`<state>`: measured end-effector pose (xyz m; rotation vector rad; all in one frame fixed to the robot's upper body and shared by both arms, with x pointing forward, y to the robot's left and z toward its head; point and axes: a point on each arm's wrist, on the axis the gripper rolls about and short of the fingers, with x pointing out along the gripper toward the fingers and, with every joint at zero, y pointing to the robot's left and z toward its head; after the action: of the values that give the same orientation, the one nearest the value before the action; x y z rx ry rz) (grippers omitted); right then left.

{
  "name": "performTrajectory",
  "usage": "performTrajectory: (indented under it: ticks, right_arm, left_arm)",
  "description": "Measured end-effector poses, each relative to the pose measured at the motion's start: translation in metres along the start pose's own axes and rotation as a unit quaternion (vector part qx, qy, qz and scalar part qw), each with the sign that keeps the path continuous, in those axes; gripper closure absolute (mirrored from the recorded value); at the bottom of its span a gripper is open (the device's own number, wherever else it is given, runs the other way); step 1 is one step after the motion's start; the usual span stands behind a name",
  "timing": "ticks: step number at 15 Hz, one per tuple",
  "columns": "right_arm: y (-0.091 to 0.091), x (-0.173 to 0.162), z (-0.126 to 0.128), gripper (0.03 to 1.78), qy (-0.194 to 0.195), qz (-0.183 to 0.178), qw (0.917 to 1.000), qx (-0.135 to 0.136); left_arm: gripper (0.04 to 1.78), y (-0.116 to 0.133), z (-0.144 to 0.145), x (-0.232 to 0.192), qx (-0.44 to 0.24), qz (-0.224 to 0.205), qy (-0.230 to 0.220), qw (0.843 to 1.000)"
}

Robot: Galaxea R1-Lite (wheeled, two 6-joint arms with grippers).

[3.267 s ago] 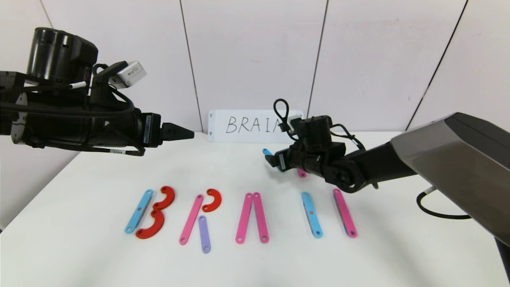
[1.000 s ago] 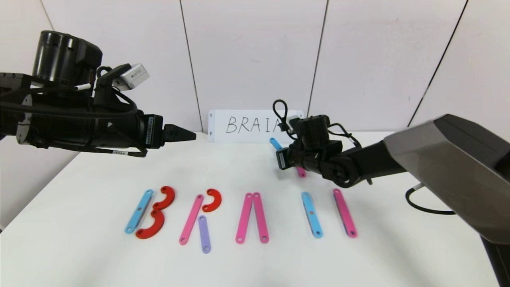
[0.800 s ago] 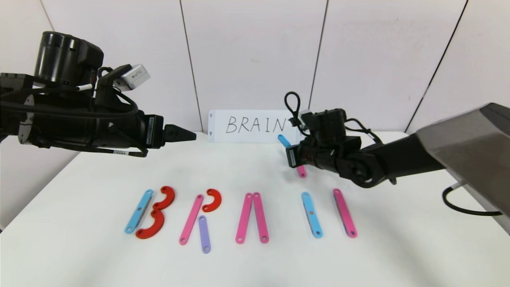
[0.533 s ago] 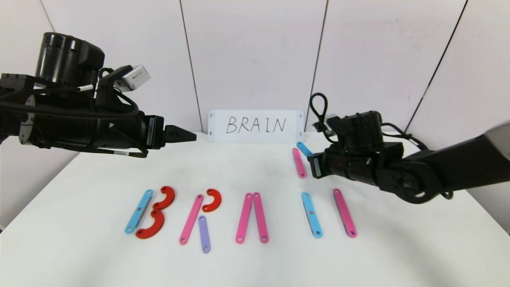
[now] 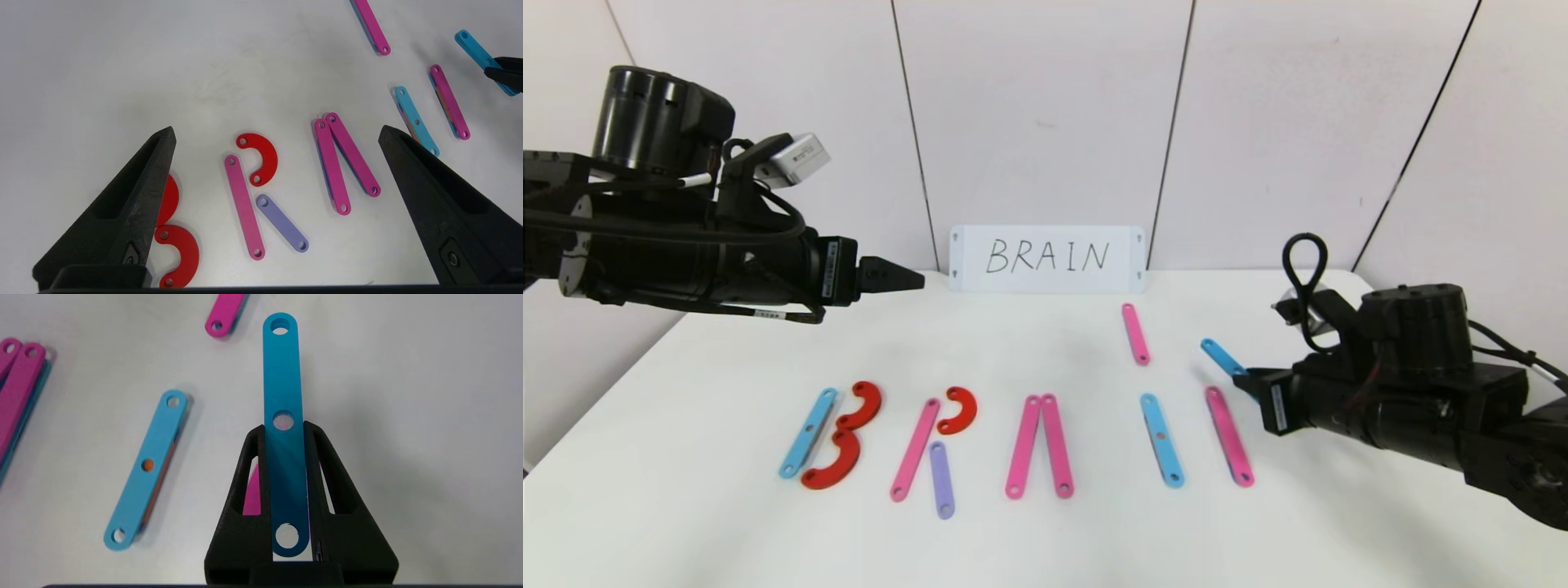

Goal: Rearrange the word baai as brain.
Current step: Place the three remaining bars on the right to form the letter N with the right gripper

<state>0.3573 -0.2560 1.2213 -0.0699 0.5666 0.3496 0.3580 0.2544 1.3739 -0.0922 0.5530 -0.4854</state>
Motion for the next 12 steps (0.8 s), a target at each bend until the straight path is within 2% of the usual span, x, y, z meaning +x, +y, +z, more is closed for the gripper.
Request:
performTrajectory:
  ticks: [6,9,12]
  right_arm:
    - [-0.021,-0.012,-0.018,1.54,0.019,0.004,0.9995,0.025]
    - [-0.023,-0.013,-0.026,1.54,0.031,0.011,0.9990,0.029]
    - [-0.024,-0.007,-0.032,1.54,0.022,0.009,0.9993,0.028]
  left_arm:
    - [0.08,0.000,0.000,0.000,0.000,0.000,0.000,1.000]
    - [0.08,0.000,0.000,0.000,0.000,0.000,0.000,1.000]
    - [0.08,0.000,0.000,0.000,0.000,0.000,0.000,1.000]
